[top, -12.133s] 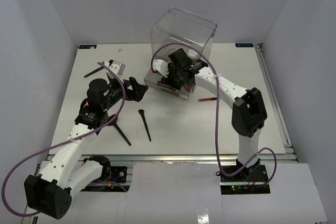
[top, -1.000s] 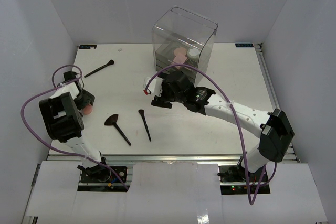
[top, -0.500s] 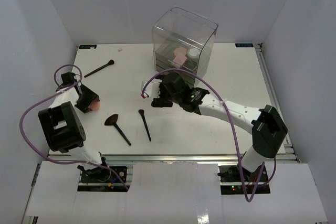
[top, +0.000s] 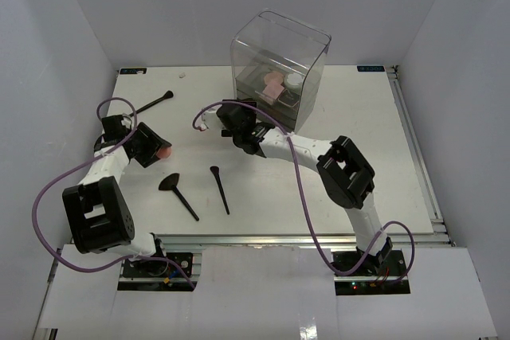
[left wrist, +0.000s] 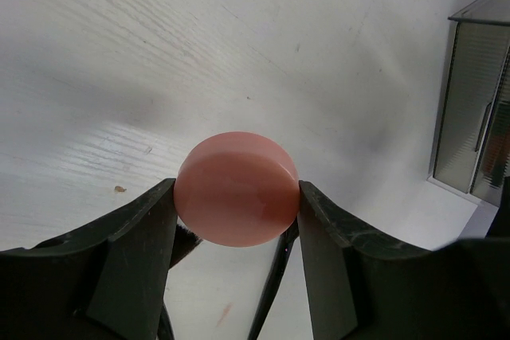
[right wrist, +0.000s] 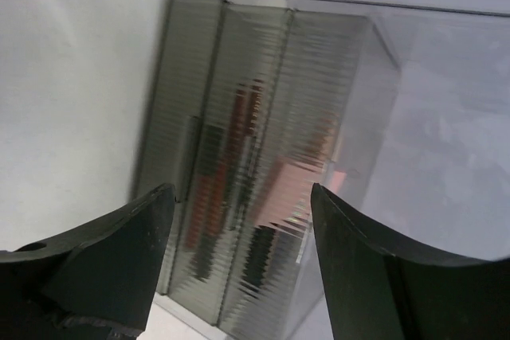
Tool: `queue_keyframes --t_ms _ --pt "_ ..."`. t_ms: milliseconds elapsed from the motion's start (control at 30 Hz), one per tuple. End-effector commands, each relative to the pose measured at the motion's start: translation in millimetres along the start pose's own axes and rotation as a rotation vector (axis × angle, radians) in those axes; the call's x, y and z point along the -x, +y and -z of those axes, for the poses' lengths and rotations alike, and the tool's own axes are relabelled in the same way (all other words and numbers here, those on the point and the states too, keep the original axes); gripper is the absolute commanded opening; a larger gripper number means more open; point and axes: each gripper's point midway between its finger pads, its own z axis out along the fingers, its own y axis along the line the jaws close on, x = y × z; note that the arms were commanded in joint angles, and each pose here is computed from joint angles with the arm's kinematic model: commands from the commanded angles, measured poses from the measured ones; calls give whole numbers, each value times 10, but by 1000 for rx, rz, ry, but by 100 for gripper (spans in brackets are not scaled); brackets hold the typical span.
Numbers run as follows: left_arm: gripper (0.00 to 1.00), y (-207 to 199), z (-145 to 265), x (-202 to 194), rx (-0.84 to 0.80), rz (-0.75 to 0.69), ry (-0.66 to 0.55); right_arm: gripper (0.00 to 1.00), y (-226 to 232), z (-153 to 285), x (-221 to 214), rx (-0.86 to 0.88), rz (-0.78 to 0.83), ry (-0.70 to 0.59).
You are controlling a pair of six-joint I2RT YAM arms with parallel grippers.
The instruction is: Organize the makeup
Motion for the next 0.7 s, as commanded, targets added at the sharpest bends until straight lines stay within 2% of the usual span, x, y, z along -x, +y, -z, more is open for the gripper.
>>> queue_keyframes --t_ms 0,167,533,600,667 --pt "12 -142 2 11 -72 -29 -19 73 -555 4 -153 -203 -21 107" --pt "12 -142 -21 -12 -79 -27 -9 68 -683 -86 -327 -236 -39 154" --pt "13 -116 -48 -39 -77 -15 -1 59 -602 -198 -449 -233 -45 201" --pt "13 -119 -49 -42 -77 -16 0 55 -592 -215 -471 -232 -43 209" --pt "13 -118 -49 -39 -77 -16 -1 47 -591 -213 -494 -233 -49 213"
